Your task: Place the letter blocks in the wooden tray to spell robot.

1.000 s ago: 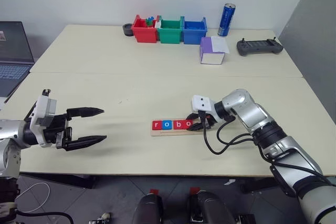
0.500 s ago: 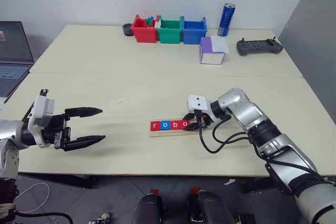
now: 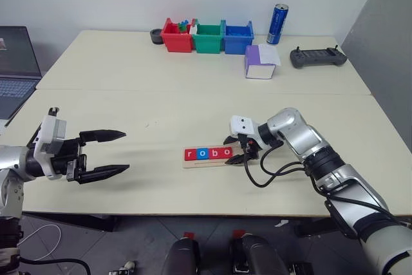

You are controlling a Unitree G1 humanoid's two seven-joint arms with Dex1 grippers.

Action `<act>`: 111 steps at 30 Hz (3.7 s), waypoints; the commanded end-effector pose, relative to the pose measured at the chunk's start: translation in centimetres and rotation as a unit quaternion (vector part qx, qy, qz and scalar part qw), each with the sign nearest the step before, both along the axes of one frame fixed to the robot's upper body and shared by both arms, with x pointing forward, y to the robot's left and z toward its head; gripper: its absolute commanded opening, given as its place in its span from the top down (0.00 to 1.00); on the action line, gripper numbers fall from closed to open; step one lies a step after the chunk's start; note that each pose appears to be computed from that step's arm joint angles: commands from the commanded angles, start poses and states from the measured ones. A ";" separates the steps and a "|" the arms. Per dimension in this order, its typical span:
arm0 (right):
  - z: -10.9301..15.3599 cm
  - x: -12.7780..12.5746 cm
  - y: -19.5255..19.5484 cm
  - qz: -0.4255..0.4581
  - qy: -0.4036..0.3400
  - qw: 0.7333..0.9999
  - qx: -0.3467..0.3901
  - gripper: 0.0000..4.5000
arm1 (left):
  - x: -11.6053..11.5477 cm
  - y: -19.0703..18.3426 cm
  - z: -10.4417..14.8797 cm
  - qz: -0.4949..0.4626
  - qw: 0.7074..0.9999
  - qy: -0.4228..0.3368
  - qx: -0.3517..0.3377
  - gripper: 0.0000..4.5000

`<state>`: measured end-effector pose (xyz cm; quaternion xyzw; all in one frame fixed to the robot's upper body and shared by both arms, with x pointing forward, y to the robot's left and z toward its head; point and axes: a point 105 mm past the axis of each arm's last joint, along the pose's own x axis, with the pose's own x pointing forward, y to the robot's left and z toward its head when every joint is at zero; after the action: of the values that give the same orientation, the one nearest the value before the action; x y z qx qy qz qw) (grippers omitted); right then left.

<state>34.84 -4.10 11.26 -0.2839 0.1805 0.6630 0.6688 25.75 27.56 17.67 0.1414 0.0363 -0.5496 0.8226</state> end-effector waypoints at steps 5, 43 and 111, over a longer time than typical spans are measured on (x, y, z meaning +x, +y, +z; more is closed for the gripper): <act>8.3 0.5 -2.3 -0.099 -0.031 0.979 0.174 0.07 | 0.2 0.1 1.1 -0.002 1.000 -0.020 -0.002 0.00; -4.0 4.3 -17.4 -0.499 -0.028 0.855 0.136 0.64 | 1.6 -1.0 1.0 -0.033 0.999 -0.011 -0.002 0.00; -3.9 -4.8 -15.0 -0.625 -0.055 0.771 0.115 0.17 | 3.5 -1.6 0.8 -0.049 0.999 -0.008 -0.004 0.00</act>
<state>30.25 -19.35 7.87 -0.0763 0.1926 0.0919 0.9740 29.32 25.64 17.08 0.1248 0.0420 -0.5912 0.7957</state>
